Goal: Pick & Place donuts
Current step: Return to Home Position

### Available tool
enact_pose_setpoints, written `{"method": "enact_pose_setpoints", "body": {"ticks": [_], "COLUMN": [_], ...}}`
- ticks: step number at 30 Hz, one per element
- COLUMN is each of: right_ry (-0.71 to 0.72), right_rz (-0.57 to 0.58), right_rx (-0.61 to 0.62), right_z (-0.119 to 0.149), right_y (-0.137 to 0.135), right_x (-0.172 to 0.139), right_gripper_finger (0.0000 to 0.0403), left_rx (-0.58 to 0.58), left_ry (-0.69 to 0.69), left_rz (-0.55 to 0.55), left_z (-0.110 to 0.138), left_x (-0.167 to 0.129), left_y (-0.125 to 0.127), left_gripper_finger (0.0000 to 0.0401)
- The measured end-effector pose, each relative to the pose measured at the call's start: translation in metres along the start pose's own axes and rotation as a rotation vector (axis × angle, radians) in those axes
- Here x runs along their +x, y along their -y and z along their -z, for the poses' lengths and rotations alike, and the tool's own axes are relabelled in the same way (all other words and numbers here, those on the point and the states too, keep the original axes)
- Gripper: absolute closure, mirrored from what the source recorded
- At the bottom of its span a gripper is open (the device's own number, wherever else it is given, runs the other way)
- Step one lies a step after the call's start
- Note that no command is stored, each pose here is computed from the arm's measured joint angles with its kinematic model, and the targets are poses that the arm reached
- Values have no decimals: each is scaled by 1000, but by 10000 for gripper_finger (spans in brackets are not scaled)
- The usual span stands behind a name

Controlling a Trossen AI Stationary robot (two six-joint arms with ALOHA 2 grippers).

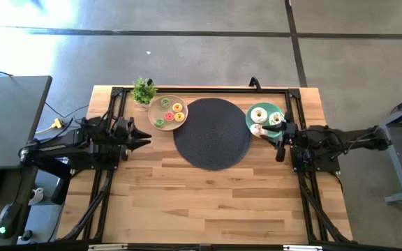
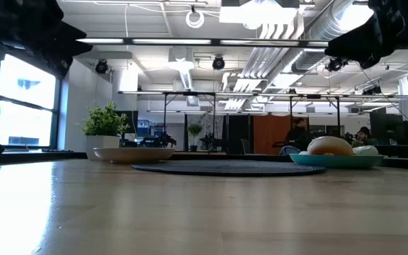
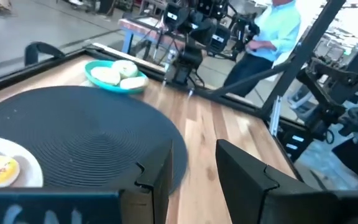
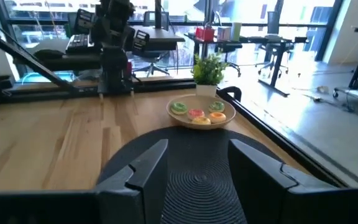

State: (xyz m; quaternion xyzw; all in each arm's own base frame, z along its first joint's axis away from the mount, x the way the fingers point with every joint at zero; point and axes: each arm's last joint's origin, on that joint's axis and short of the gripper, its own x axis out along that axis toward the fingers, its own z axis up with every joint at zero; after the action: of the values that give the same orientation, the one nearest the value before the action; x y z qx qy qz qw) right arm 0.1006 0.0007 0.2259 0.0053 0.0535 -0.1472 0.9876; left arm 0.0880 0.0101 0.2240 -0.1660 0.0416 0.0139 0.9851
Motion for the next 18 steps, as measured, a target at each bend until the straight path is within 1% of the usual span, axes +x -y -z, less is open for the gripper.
{"method": "enact_pose_setpoints", "body": {"ticks": [6, 8, 10, 13, 18], "right_ry": [56, 69, 98, 130, 116], "right_rz": [-10, -7, -7, -7, -14], "right_rx": [-2, -20, -30, -33, -20], "right_z": [16, 21, 23, 23, 27], "right_y": [2, 2, 3, 4, 5], "right_x": [-3, -4, -5, -8, -11], "right_gripper_finger": [240, 238, 237, 238, 234], "left_rx": [8, 2, -1, 1, -1], "left_ry": [18, 20, 16, 34, 60], "left_rz": [-24, -24, -25, -19, -8], "left_z": [17, 23, 30, 33, 44], "left_x": [-2, -1, 0, 3, 9], "left_y": [-6, -8, -11, -12, -17], "left_gripper_finger": [279, 279, 279, 279, 279]}}
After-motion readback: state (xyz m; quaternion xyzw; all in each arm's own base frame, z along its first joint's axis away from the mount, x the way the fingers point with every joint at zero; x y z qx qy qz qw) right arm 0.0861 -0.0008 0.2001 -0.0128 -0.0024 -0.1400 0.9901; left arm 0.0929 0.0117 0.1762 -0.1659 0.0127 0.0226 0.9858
